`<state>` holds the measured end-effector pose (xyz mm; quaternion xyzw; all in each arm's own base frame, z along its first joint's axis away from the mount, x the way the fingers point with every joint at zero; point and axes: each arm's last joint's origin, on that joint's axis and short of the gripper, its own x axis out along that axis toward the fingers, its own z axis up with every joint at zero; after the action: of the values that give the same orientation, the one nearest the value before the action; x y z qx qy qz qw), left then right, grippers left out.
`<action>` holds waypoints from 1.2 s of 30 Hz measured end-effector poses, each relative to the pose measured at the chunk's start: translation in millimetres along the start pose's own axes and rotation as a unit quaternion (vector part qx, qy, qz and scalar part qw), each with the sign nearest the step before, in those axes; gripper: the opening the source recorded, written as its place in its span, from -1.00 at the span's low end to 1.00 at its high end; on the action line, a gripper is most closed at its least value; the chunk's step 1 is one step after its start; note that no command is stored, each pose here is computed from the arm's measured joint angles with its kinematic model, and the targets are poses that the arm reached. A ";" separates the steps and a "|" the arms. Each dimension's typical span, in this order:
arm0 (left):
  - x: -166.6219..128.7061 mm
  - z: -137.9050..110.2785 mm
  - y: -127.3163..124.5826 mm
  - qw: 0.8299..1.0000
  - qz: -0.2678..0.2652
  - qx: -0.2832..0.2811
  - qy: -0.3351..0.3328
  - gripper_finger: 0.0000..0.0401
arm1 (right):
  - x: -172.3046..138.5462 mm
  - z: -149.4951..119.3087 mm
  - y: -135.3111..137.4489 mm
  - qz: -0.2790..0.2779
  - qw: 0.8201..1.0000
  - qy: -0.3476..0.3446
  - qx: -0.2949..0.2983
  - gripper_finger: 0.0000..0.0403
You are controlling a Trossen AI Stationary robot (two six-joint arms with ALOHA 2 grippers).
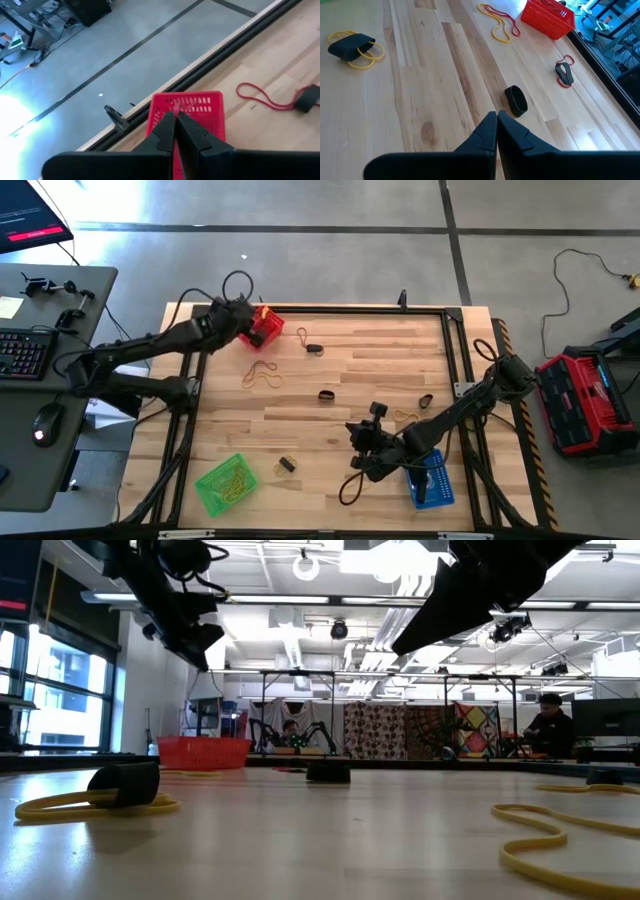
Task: Sort rubber bands into baskets
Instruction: Put the red rubber band into the red basket
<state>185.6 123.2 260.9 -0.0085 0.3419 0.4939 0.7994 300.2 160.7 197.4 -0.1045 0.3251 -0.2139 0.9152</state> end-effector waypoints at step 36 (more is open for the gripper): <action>97.5 -30.5 2.0 0.983 -0.098 0.015 0.156 -0.96 | 8.2 2.7 -6.3 -0.001 1.000 0.010 0.009 -1.00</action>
<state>194.7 190.0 184.1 -0.1073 0.4675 0.4010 0.7805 305.6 151.5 197.0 -0.0946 0.3323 -0.2184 0.9126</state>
